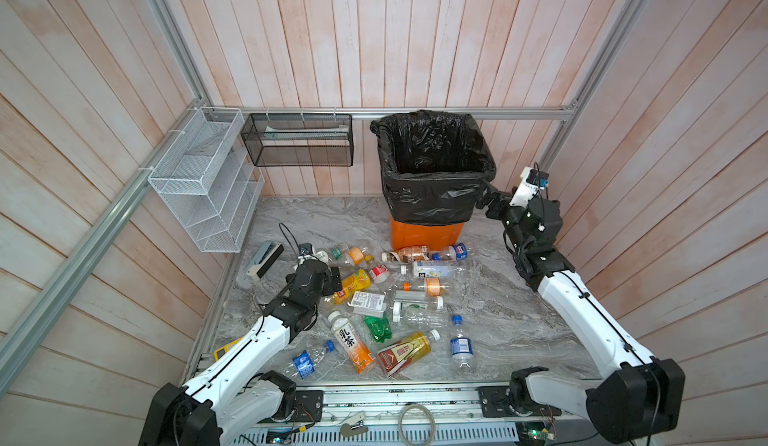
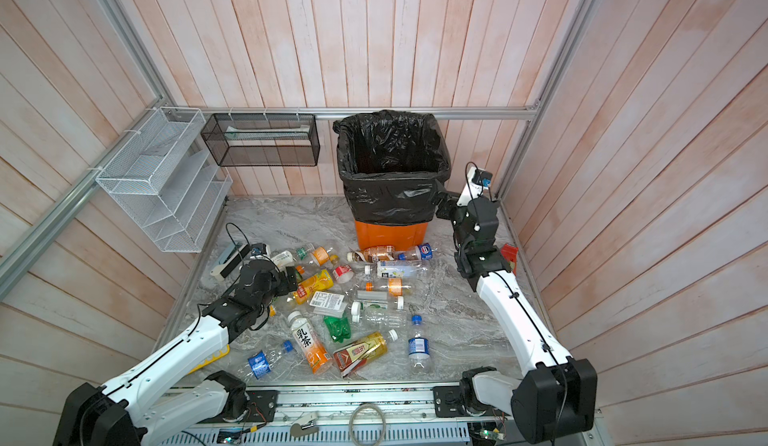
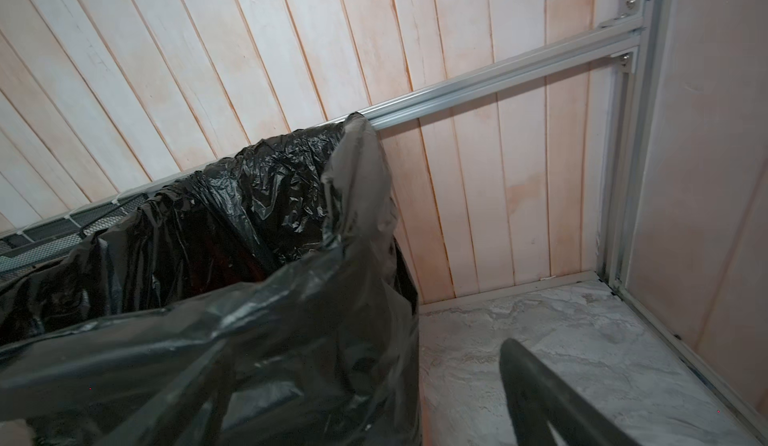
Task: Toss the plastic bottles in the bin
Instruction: 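Lower the right gripper onto the blue-cap clear bottle and close it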
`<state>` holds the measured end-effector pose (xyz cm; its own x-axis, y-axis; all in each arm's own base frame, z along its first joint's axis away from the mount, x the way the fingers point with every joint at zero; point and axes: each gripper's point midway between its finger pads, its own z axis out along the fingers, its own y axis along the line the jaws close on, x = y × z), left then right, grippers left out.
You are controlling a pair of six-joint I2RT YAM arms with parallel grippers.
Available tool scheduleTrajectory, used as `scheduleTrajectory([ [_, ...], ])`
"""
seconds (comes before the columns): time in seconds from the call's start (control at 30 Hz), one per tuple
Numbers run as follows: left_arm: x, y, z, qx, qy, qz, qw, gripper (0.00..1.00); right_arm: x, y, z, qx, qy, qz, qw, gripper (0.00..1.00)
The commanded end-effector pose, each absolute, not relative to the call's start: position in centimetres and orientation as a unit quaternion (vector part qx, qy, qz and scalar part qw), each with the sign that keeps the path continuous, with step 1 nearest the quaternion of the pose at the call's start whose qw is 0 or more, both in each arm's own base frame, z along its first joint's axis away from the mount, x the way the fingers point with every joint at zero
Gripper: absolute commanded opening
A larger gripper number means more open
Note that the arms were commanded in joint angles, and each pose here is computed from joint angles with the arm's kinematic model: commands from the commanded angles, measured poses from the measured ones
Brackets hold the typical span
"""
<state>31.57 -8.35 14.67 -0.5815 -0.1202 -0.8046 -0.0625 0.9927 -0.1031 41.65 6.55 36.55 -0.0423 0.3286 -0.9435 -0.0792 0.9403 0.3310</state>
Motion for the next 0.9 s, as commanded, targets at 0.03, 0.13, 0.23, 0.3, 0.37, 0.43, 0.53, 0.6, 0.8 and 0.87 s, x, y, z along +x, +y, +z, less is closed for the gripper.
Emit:
scheduleTrajectory([
  [0.03,31.8,-11.3,15.3,0.007,0.890,-0.083,0.448,0.96,40.9,5.0,31.6,0.130,0.737,0.143,0.648,0.99],
  [0.13,31.5,-12.5,15.4,0.031,0.889,-0.083,0.448,0.96,40.0,4.6,28.3,0.145,0.762,0.141,0.616,0.99],
  [0.23,31.4,-12.8,15.2,0.032,0.891,-0.079,0.447,0.96,38.6,4.3,25.4,0.161,0.781,0.140,0.587,0.99],
  [0.3,31.5,-13.0,15.4,0.028,0.888,-0.085,0.451,0.96,37.6,4.4,23.5,0.165,0.794,0.144,0.568,0.99],
  [0.37,31.5,-13.2,15.5,0.024,0.886,-0.088,0.455,0.96,36.6,4.2,21.2,0.176,0.814,0.139,0.536,0.99],
  [0.43,31.5,-13.1,15.4,0.019,0.885,-0.088,0.457,0.97,35.4,4.2,19.0,0.181,0.837,0.130,0.500,0.98],
  [0.53,31.5,-13.2,15.5,0.016,0.883,-0.091,0.461,0.98,33.3,4.6,16.1,0.179,0.865,0.118,0.454,0.97],
  [0.6,31.6,-13.3,15.6,0.016,0.881,-0.093,0.464,0.98,31.8,5.2,14.7,0.178,0.877,0.122,0.429,0.97],
  [0.8,31.4,-13.4,15.9,0.013,0.877,-0.099,0.470,1.00,26.9,6.8,11.7,0.190,0.897,0.132,0.376,0.97],
  [0.87,31.4,-13.4,16.0,0.013,0.875,-0.101,0.473,1.00,25.5,7.4,11.4,0.191,0.899,0.144,0.366,0.95],
])
